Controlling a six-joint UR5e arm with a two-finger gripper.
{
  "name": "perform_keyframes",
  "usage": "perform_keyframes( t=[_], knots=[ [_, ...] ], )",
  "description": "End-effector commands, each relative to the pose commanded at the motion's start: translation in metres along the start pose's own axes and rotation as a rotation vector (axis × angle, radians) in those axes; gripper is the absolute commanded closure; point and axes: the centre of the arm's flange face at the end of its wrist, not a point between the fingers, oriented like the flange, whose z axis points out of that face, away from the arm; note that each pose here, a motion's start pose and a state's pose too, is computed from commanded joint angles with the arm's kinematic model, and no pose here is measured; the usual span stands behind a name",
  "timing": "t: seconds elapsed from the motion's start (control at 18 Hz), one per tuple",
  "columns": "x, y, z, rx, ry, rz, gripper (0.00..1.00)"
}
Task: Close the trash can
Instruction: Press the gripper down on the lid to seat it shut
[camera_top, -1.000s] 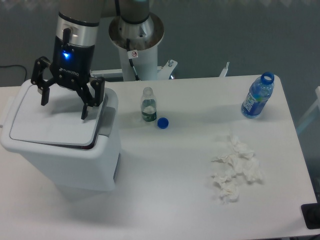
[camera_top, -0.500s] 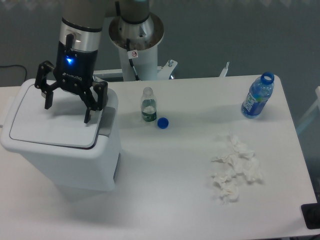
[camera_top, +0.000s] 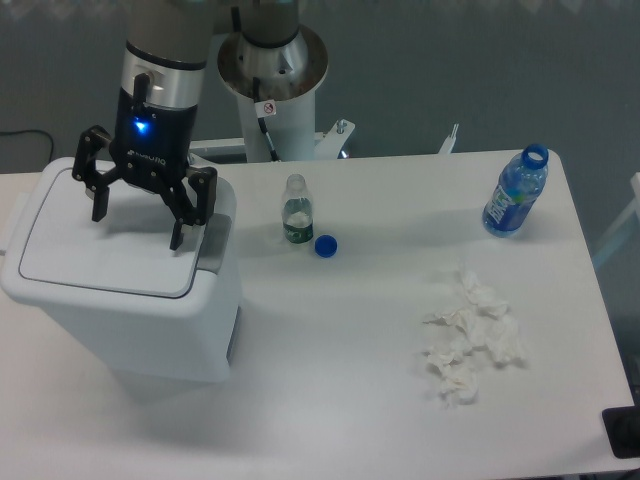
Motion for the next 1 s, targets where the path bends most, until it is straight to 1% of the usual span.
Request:
perform_keyframes(
  t=[0.44,0.61,1.0],
  knots=[
    [-0.0009,0.0003,0.0019,-0.005,0.000,-0.002,0.00],
    [-0.0042,0.0014,0.0026,-0.017,-0.029,-0.002,0.00],
    [-0.0054,0.0015,0.0051,-0.020,-0.030,0.011,0.00]
  ],
)
